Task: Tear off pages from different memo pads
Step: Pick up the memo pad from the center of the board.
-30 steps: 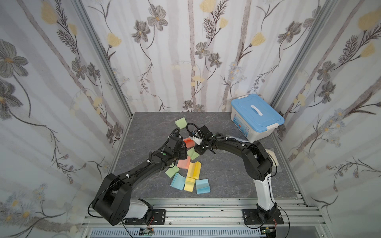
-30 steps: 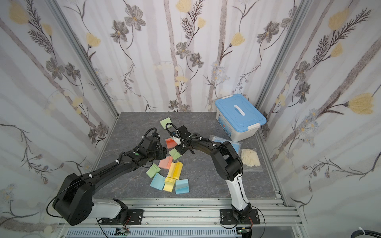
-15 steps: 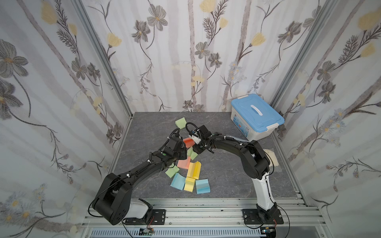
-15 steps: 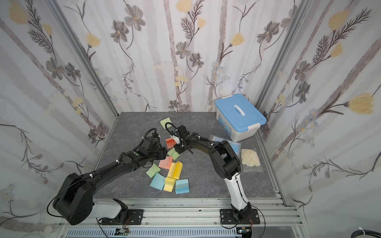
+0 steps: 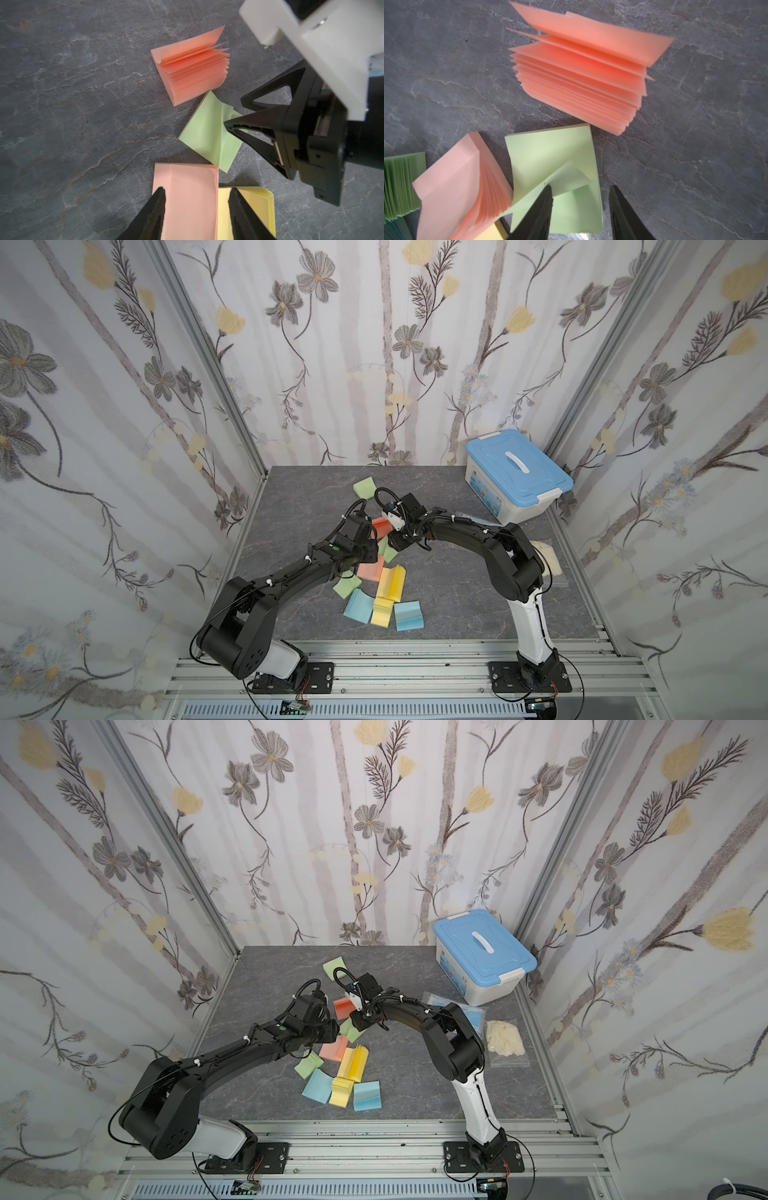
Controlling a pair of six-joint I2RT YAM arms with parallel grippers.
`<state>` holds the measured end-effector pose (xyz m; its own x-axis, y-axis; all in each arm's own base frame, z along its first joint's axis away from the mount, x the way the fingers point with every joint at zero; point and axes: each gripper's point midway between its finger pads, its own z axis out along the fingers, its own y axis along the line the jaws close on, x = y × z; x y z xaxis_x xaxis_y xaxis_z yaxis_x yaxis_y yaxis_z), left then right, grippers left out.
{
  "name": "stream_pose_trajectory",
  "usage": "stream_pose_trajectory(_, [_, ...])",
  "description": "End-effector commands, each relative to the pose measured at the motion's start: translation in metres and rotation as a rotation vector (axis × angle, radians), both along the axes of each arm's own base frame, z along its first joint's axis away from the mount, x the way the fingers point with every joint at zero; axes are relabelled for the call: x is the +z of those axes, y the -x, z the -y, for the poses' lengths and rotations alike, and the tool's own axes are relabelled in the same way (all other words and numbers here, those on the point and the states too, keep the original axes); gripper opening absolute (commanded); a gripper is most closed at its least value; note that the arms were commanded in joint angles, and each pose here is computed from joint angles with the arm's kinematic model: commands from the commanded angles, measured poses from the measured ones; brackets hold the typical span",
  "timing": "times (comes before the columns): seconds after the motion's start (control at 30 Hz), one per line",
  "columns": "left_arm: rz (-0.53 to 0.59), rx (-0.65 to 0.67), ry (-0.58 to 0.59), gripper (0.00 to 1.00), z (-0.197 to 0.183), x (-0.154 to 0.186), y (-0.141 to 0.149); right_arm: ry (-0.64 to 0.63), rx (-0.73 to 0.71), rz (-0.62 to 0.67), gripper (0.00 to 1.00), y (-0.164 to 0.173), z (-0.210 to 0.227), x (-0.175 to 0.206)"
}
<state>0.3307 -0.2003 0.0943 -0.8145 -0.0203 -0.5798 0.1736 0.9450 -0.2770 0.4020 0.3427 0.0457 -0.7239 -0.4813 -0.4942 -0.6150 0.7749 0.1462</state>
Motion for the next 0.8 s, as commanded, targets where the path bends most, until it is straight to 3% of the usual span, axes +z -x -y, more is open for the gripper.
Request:
stream_pose_trajectory(0.0, [0.002,-0.027,0.046,0.53,0.011,0.001,-0.005,-0.019,-0.040,-0.023,0.47,0.001,-0.001,0.003])
stream_pose_trajectory(0.57, [-0.125,-0.088,0.127,0.45,0.047,-0.038,-0.027,-0.195,-0.186,-0.201,0.47,0.003,-0.014,0.003])
stream_pose_trajectory(0.77, [-0.146,-0.070,0.093,0.35,0.042,-0.056,-0.033,-0.208,-0.207,-0.222,0.45,0.002,-0.012,0.000])
